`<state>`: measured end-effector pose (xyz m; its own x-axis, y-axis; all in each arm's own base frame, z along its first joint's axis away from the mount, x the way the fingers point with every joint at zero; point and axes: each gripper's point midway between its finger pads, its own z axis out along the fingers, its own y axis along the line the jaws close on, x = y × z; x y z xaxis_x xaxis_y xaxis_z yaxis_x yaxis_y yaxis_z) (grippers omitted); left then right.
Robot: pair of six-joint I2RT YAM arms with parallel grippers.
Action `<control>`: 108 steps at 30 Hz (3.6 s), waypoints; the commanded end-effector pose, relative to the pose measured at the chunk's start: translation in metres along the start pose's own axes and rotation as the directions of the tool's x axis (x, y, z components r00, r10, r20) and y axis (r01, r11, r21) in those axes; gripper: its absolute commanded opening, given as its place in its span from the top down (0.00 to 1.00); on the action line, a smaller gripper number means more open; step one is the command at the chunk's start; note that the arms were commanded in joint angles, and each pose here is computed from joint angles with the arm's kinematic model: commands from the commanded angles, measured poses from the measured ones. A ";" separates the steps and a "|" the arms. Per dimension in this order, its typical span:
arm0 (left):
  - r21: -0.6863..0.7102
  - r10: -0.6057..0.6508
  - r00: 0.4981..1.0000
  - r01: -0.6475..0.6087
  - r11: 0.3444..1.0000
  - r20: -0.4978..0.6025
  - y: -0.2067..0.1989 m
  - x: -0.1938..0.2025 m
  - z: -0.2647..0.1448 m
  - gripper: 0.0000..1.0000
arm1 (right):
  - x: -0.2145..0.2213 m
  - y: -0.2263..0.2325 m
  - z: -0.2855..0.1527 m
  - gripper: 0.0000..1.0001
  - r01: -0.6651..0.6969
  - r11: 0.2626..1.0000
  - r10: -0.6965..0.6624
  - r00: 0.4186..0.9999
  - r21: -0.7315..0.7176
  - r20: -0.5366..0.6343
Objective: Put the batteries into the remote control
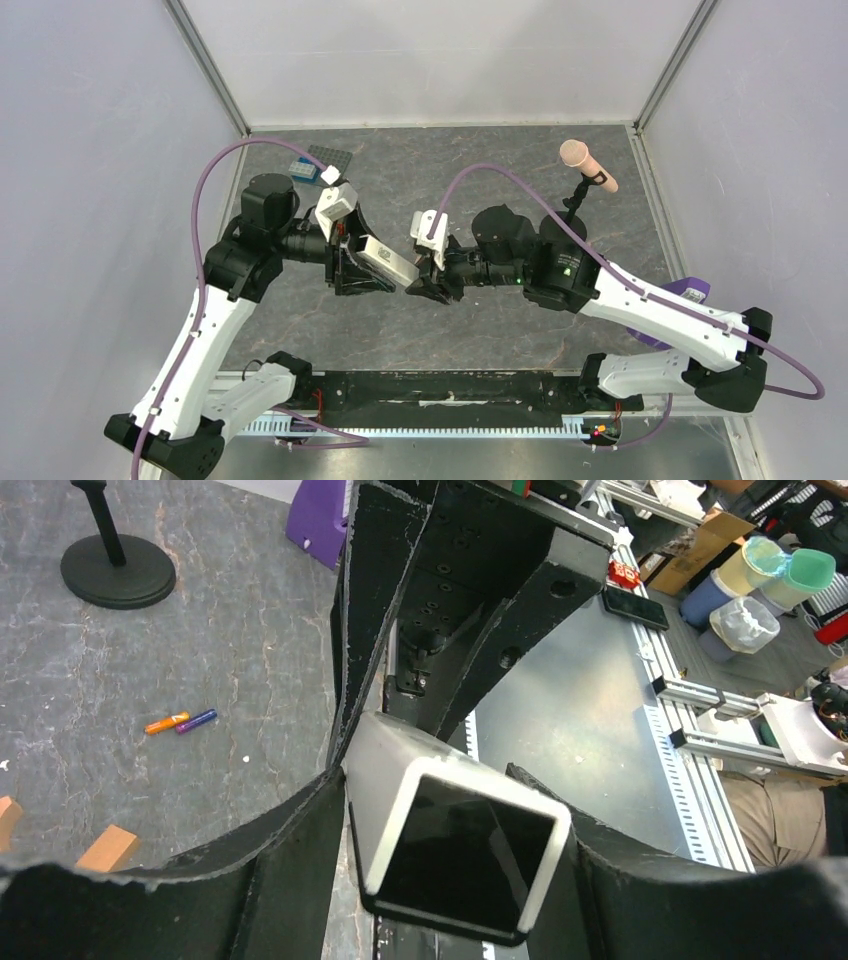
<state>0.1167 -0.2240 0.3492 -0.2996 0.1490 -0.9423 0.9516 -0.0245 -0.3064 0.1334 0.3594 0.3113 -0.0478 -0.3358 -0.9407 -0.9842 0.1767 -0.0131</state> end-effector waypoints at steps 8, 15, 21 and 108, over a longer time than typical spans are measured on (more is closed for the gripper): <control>-0.015 0.109 0.994 -0.109 0.994 -0.013 -0.005 -0.001 -0.005 0.36 | -0.010 0.002 -0.005 0.96 0.008 1.000 -0.009 1.000 -0.022 -0.023; 0.023 0.194 0.981 -0.194 0.981 -0.005 -0.017 0.010 -0.007 0.39 | -0.022 0.014 -0.011 0.96 -0.027 0.997 0.027 1.000 -0.078 -0.004; 0.045 0.350 0.936 -0.351 0.935 0.029 -0.015 0.021 -0.005 0.41 | -0.019 0.024 -0.009 0.96 -0.064 0.989 0.057 0.997 -0.135 -0.050; -0.045 0.400 0.880 -0.402 0.914 0.258 -0.003 -0.046 0.002 0.98 | -0.067 -0.019 -0.083 0.18 -0.698 0.517 0.779 0.143 -0.496 0.611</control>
<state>0.1387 -0.2340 0.3774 0.0742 -0.0929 -0.9929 0.9972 -0.0028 0.0748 0.1504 0.3182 0.3439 -0.6791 0.5788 -0.4515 -0.5144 0.0636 0.8552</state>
